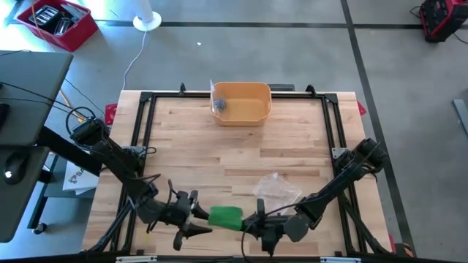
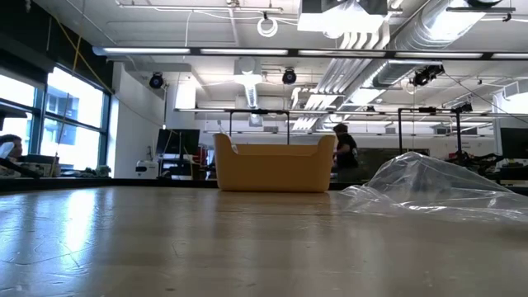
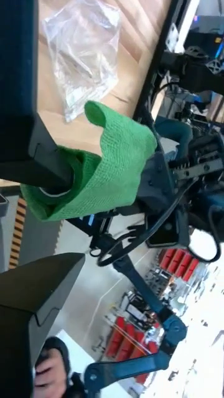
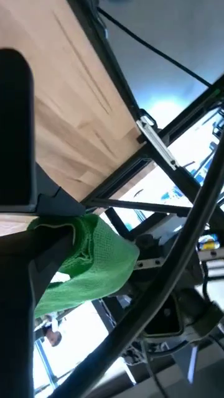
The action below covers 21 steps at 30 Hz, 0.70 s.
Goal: Roll bandage
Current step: Roll the green bandage
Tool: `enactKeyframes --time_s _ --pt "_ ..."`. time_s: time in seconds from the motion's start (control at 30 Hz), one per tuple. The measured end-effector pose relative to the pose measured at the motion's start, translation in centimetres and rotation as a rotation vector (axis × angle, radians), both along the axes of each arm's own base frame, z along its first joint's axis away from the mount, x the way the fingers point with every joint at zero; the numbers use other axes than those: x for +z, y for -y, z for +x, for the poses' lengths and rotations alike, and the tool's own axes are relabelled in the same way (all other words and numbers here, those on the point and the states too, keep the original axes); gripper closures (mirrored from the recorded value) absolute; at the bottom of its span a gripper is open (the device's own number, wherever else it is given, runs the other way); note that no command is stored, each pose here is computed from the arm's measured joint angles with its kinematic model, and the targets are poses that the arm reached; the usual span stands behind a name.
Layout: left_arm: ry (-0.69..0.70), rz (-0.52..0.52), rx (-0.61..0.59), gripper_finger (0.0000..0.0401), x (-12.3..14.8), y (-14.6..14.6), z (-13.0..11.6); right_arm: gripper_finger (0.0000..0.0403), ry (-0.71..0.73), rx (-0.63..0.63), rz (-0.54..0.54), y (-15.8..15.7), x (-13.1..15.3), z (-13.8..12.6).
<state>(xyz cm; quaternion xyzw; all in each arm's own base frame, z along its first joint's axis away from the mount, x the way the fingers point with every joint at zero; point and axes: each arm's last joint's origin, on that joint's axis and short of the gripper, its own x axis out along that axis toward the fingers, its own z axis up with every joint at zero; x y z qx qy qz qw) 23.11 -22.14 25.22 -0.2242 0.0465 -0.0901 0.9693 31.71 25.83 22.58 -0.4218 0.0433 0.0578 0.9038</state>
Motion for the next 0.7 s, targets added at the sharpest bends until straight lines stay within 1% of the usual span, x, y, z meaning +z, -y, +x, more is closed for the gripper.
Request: enactKeyframes --time_s 0.1,0.17,0.27,0.33,0.4,0.57,0.63,0.7 --pt "-0.01 -0.039 0.012 0.0229 -0.04 -0.3 0.29 0.0387 -0.001 0.0 -0.016 0.01 -0.05 -0.01" --pt "-0.015 -0.034 0.017 0.0236 -0.09 -0.43 0.42 0.0386 -0.002 0.001 -0.017 0.01 -0.05 -0.01" --pt "-0.012 0.002 0.022 0.0257 -0.15 -0.6 0.56 0.0379 -0.003 0.002 -0.01 0.0 -0.08 -0.02" --pt "-0.012 0.024 0.026 0.0279 -0.19 -0.71 0.66 0.0367 -0.006 0.005 0.021 -0.02 -0.08 -0.02" --pt "-0.009 0.047 0.029 0.0306 -0.21 -0.77 0.71 0.0351 -0.01 0.005 0.054 -0.05 -0.1 -0.05" --pt "0.008 0.147 0.017 0.0383 -0.23 -0.72 0.67 0.0308 -0.017 0.001 0.13 -0.13 -0.12 -0.09" --pt "0.011 0.181 0.014 0.039 -0.26 -0.71 0.66 0.0295 -0.02 -0.006 0.166 -0.16 -0.15 -0.13" --pt "0.009 0.218 0.014 0.0388 -0.35 -0.72 0.66 0.0285 -0.018 -0.038 0.205 -0.34 -0.17 -0.35"
